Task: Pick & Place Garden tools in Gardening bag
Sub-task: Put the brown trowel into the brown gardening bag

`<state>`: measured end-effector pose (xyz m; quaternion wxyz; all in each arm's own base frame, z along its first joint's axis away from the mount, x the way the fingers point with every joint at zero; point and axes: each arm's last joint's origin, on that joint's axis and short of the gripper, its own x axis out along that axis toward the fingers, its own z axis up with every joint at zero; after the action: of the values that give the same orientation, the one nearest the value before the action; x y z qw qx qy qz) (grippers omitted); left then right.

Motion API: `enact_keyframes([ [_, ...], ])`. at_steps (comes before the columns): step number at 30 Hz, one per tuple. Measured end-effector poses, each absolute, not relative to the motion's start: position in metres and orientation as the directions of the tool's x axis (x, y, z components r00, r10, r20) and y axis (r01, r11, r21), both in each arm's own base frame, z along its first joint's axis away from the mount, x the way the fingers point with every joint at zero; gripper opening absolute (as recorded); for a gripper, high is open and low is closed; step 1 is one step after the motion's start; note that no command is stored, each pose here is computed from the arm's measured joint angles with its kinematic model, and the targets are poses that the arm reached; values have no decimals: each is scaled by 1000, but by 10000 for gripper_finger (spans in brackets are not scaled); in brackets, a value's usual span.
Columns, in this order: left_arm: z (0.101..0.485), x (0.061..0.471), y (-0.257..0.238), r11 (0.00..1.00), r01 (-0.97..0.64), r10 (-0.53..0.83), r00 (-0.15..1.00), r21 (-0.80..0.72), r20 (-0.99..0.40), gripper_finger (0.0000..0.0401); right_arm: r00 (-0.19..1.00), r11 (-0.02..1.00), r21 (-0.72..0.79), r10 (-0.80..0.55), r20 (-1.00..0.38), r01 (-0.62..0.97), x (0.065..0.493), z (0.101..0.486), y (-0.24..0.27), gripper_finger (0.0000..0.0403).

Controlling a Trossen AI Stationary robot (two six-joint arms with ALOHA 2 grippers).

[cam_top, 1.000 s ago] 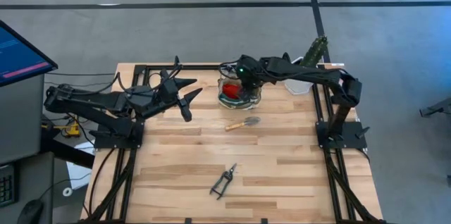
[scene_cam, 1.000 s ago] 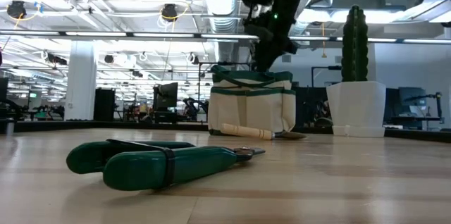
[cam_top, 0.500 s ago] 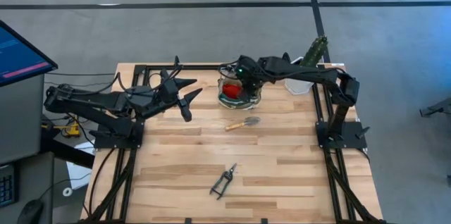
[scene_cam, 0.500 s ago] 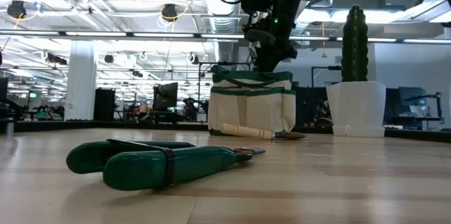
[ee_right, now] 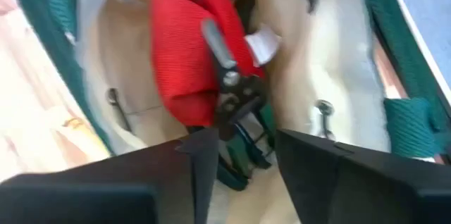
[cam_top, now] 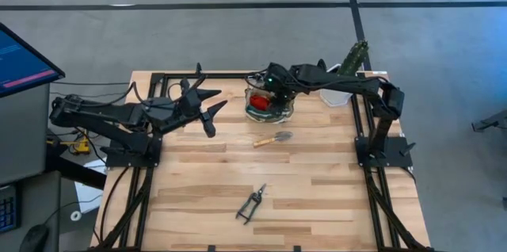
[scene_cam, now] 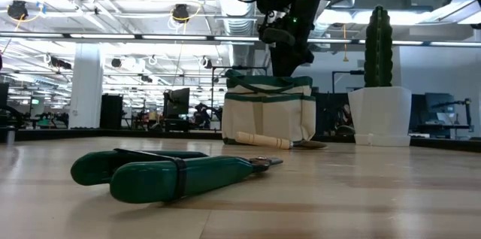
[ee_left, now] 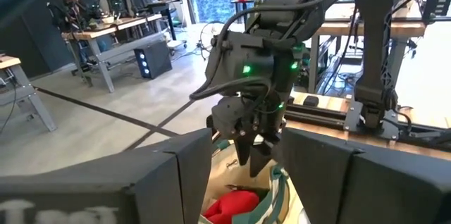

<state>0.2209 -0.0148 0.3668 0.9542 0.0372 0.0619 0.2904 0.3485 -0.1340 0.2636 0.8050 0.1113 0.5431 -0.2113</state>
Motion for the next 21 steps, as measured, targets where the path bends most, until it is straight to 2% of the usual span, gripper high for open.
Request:
enact_keyframes([
  [5,366,221,-15,829,-549,559,823,111,-101,159,354,893,-46,-224,-908,447,344,288,-132,169],
  [11,366,221,-15,829,-549,559,823,111,-101,159,412,894,-28,-234,-881,448,342,340,-128,160],
  [15,366,221,-15,828,-549,559,823,111,-101,159,473,906,-19,-238,-848,423,344,367,-116,124],
  [21,366,221,-15,828,-549,559,823,112,-102,159,597,939,-15,-230,-769,344,332,405,-86,34],
])
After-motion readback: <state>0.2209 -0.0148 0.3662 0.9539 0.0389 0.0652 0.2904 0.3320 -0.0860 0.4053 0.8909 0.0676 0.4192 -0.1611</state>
